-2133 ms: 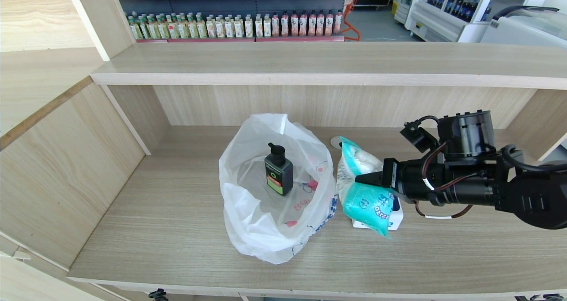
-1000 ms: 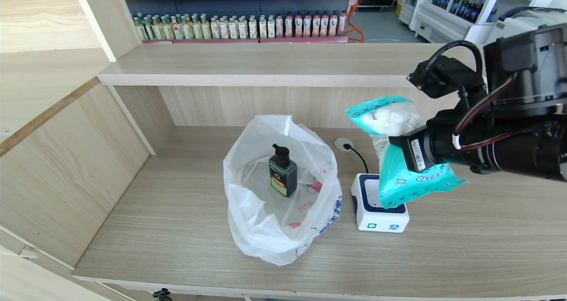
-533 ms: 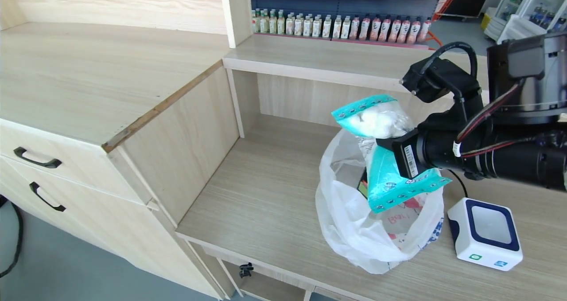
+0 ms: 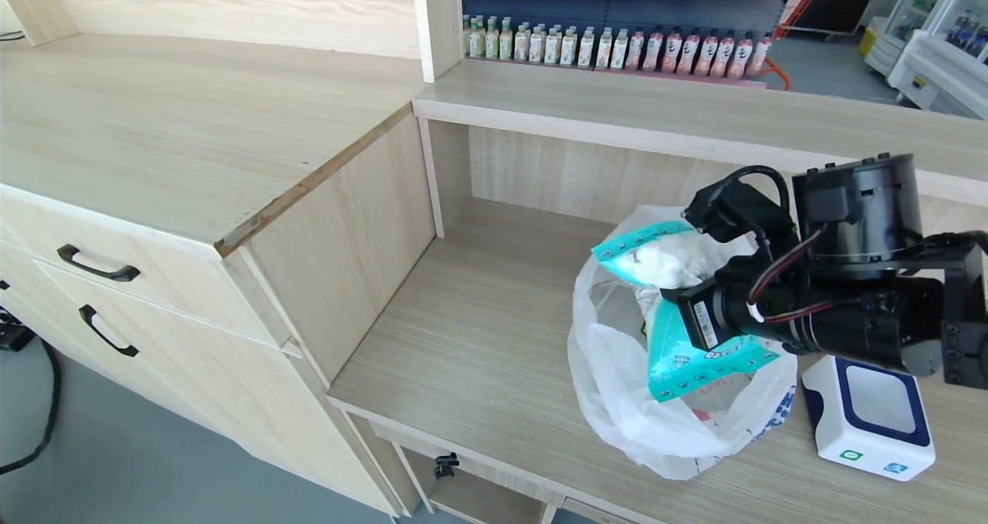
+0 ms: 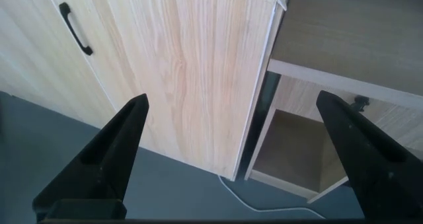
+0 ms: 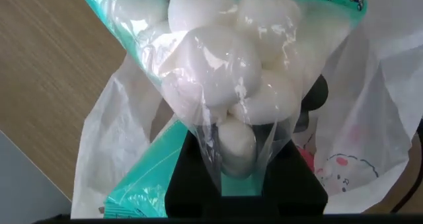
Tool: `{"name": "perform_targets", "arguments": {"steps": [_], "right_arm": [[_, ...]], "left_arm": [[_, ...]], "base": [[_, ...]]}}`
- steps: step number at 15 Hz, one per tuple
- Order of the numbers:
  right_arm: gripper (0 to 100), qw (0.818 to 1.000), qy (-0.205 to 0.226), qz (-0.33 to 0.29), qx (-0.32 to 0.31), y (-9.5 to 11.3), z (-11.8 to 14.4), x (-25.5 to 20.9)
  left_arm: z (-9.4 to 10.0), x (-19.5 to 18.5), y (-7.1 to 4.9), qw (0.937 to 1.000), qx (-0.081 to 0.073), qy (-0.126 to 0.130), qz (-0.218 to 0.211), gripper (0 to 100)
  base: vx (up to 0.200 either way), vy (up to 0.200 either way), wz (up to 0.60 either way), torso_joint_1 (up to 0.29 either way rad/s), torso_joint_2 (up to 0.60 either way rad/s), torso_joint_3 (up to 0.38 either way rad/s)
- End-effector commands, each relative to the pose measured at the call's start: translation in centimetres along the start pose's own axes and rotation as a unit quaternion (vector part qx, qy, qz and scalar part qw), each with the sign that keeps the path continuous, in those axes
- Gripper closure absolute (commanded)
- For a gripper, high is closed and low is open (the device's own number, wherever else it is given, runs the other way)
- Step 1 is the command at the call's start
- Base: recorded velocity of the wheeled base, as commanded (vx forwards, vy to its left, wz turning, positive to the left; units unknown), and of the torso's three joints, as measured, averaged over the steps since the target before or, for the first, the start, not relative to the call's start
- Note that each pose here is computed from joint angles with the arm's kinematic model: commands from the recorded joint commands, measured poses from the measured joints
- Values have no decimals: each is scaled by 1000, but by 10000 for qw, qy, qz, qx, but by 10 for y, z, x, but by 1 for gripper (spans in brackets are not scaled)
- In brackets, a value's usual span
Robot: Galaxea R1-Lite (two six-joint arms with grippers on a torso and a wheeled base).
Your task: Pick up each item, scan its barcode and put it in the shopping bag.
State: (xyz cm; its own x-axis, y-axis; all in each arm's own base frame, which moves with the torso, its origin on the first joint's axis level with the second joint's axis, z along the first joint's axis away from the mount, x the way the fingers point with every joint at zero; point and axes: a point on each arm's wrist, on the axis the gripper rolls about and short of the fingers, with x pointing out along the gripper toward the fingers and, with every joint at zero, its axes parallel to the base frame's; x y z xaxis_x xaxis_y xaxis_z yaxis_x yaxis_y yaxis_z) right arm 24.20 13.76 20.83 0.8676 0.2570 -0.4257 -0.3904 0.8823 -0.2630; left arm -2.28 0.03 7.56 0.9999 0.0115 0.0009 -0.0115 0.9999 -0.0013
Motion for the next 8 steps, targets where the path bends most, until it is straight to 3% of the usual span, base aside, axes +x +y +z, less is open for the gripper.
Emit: {"name": "perform_targets", "arguments": {"steps": [1,8], "right_arm": [[100,9997,229,-21,-11,1,-9,14],[100,9986,519,-56,-12,-1,-26,17]], "left_arm": [[0,0,0,10000,-1,4,4,0],[0,0,0,10000,-1,4,4,0]], "base": [[0,0,0,0,0,0],[0,0,0,0,0,0]]}}
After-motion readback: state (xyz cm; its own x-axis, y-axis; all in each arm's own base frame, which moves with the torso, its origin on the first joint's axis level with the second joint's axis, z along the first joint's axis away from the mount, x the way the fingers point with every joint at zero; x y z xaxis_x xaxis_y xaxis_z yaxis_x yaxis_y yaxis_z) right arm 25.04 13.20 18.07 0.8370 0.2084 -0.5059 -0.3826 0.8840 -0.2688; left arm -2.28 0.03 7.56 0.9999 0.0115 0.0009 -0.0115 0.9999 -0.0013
